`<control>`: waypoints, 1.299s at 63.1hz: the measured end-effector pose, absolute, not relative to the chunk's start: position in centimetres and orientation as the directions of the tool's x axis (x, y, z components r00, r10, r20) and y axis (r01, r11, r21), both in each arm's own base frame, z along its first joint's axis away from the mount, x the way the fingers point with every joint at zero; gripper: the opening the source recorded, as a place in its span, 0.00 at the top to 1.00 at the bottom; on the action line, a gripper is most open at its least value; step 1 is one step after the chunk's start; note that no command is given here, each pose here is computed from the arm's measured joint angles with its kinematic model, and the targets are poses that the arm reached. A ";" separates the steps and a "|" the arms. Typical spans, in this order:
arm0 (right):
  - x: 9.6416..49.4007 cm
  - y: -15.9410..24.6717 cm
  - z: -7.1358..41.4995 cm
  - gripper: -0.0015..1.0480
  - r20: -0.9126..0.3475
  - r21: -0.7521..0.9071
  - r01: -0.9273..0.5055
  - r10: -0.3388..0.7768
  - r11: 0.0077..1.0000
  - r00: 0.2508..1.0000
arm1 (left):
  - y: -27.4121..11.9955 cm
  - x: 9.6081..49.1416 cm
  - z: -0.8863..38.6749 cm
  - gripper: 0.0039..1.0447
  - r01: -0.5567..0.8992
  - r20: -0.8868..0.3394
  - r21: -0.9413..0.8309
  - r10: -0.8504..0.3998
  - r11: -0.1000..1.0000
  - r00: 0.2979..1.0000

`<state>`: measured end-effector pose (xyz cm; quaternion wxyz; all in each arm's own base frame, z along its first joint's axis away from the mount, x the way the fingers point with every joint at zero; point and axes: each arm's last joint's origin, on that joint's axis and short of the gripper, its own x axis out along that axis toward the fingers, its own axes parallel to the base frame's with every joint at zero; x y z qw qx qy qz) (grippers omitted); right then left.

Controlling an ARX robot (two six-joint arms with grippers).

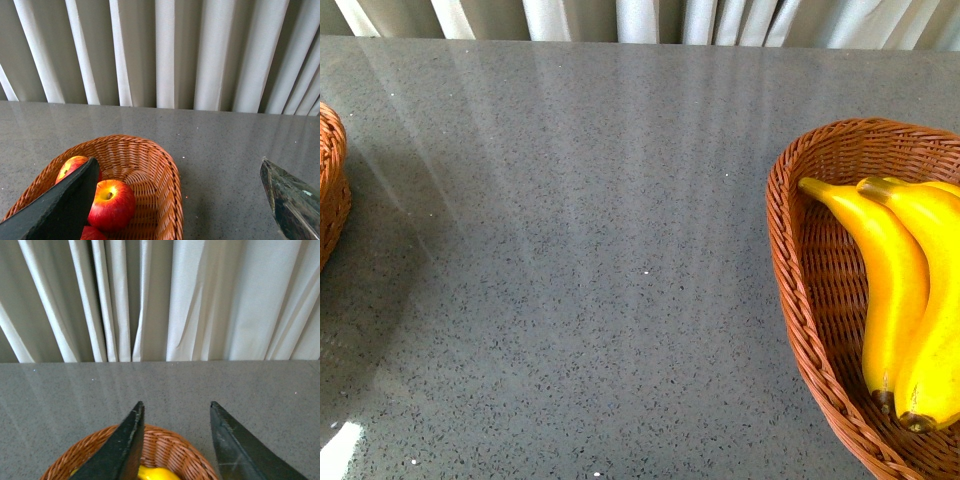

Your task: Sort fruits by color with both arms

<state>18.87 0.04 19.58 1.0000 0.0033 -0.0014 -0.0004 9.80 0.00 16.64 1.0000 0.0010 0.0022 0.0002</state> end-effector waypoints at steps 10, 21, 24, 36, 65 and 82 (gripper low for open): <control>17.3 0.0 18.5 0.96 -0.014 0.006 -0.002 0.002 1.000 1.000 | 0.0 9.8 16.6 0.09 0.000 -0.004 0.002 0.000 1.000 1.000; 15.9 0.0 17.9 0.98 -0.012 0.003 -0.002 0.002 1.000 1.000 | 0.0 9.8 16.6 0.09 0.000 -0.004 0.002 0.000 1.000 1.000; 15.4 0.0 17.7 0.98 -0.013 0.003 -0.002 0.002 1.000 1.000 | 0.0 9.8 16.6 0.09 0.000 -0.004 0.002 0.000 1.000 1.000; 13.9 0.0 16.7 0.98 0.001 0.003 -0.004 0.004 1.000 1.000 | 0.0 9.8 16.6 0.09 -0.001 -0.004 0.002 0.001 1.000 1.000; 12.2 0.0 17.2 0.98 0.018 0.003 -0.002 0.002 1.000 1.000 | 0.0 9.8 16.6 0.09 0.000 -0.004 0.002 0.000 1.000 1.000; 11.5 0.0 17.3 0.98 0.018 0.003 -0.002 0.002 1.000 1.000 | 0.0 9.8 16.6 0.09 0.000 -0.004 0.002 0.000 1.000 1.000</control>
